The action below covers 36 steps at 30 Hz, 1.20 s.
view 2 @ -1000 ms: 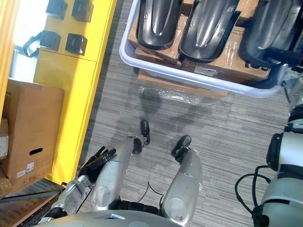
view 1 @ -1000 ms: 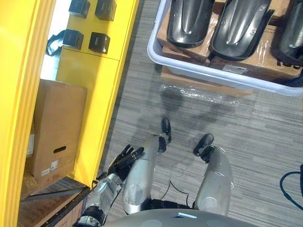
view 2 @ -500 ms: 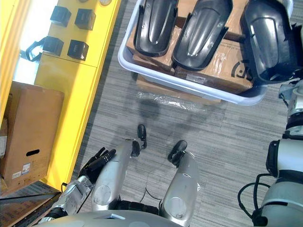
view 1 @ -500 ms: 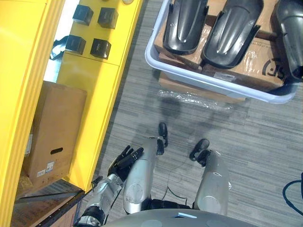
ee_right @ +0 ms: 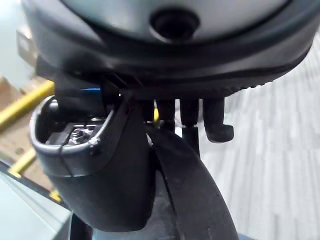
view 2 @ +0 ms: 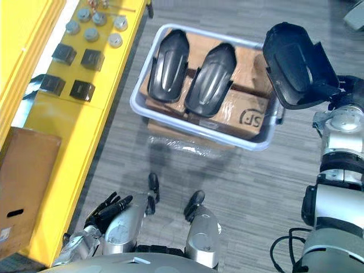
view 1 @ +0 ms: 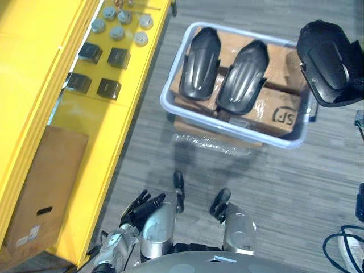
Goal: Walk over and take three plastic housings, then place them on the shelf
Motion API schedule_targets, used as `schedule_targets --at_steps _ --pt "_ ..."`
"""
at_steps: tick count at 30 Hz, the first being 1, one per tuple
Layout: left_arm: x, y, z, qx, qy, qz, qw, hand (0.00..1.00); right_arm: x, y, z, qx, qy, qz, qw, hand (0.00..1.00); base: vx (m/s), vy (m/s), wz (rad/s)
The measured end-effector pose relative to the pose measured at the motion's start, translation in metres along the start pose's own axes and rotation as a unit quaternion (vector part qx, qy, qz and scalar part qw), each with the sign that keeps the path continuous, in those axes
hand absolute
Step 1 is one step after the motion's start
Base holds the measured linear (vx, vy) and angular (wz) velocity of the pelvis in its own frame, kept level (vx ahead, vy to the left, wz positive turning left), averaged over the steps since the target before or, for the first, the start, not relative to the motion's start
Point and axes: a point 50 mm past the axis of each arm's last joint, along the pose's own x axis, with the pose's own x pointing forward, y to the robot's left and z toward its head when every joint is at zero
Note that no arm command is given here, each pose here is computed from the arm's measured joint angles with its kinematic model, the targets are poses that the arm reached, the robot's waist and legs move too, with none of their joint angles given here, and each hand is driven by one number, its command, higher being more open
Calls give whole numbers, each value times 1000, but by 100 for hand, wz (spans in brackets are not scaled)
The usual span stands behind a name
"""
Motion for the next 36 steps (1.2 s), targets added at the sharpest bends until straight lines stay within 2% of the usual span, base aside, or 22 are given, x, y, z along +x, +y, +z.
schedule_targets --at_steps 4,9,12,14,17,19,20,24,27,31,36 --pt "-8 6 -3 -12 -11 21 1000 100 -11 4 1 -24 -55 -7 998 0 128 6 -5" --pt "-2 -19 42 -47 -114 -25 992 100 -26 17 5 -11 -103 -25 994 0 51 30 -5" --pt "-4 -46 89 -80 -209 -90 970 100 -41 35 7 0 -142 -18 990 0 5 59 -1" --pt "-8 -74 127 -136 -264 -168 940 100 -57 49 14 10 -188 -21 982 0 -34 51 5" --pt "-13 -107 155 -194 -275 -275 901 100 -77 67 23 20 -245 -23 969 0 -48 43 6" --pt "-12 -123 161 -212 -260 -318 887 100 -84 71 33 40 -272 -21 961 0 -53 41 1" --pt "-10 -137 157 -244 -225 -351 875 100 -93 77 44 48 -305 -18 951 0 -60 48 -5" --pt "-5 -161 134 -277 -135 -390 868 100 -124 101 63 101 -361 27 926 0 -41 46 -7" --pt "1 -175 120 -296 -79 -398 865 100 -146 118 63 128 -371 67 917 0 -49 34 -12" --pt "0 -184 121 -319 -75 -410 851 100 -165 139 57 142 -365 123 912 0 -53 21 -8" --pt "3 -191 119 -322 -87 -404 852 100 -198 167 30 130 -327 231 907 0 -10 11 -5"
